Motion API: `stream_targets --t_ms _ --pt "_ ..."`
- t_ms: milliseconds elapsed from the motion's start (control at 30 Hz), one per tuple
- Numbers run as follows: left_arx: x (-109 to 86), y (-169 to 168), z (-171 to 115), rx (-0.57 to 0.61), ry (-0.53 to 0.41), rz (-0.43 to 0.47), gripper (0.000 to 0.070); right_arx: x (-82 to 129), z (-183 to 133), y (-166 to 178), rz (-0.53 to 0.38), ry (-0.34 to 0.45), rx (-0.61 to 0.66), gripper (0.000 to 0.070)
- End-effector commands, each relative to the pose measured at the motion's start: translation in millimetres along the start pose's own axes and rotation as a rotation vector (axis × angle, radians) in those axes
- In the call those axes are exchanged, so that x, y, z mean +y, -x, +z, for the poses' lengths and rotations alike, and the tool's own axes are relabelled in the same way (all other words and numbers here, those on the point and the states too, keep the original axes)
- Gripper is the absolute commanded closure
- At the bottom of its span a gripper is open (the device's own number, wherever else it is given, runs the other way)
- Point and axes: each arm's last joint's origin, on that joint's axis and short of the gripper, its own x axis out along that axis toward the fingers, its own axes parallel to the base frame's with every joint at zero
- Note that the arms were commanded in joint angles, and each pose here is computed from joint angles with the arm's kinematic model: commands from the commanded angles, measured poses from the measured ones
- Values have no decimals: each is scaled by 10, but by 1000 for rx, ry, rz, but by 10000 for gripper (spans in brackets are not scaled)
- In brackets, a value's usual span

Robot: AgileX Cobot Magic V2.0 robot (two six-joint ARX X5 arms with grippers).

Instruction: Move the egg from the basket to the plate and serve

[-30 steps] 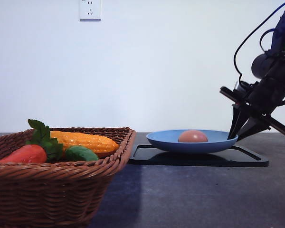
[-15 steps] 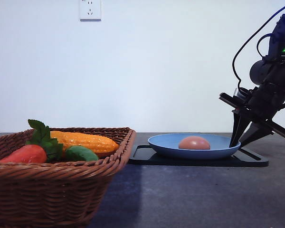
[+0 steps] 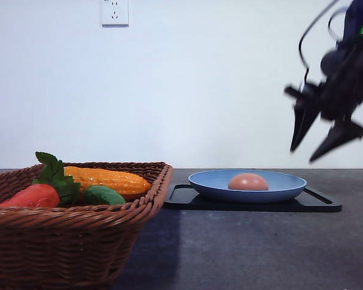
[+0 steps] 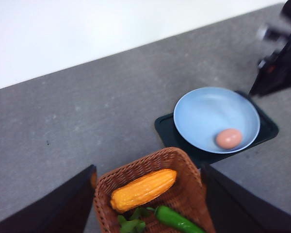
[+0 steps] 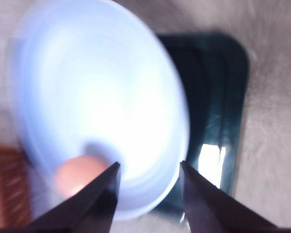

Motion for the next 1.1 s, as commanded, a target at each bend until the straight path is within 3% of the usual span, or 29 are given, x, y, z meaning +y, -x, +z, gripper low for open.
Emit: stream_targets --t_ms 0,133,233,300,467,567,800,1067 --pt "-23 -42 53 -7 -28 9 350 105 -10 190 1 45 -29 453" --pt "-48 -235 65 35 -87 46 496 358 -187 551 -46 110 -75 556" --pt "-56 -399 56 86 -168 74 633 640 -394 760 -99 226 -114 670" --pt "-36 -511 41 129 -216 99 700 810 -553 863 -140 291 -131 700" --pt "167 -775 -9 244 -190 179 700 1174 -1001 1034 -235 431 -187 700" --pt "327 -846 -61 288 -139 166 700 1303 -1278 1055 -252 510 -232 700" --pt "602 -858 -318 276 -7 150 700 1249 -1822 958 -283 626 -398 700" --pt "584 -762 -865 108 146 148 700 859 -2247 658 -220 651 -589 700"
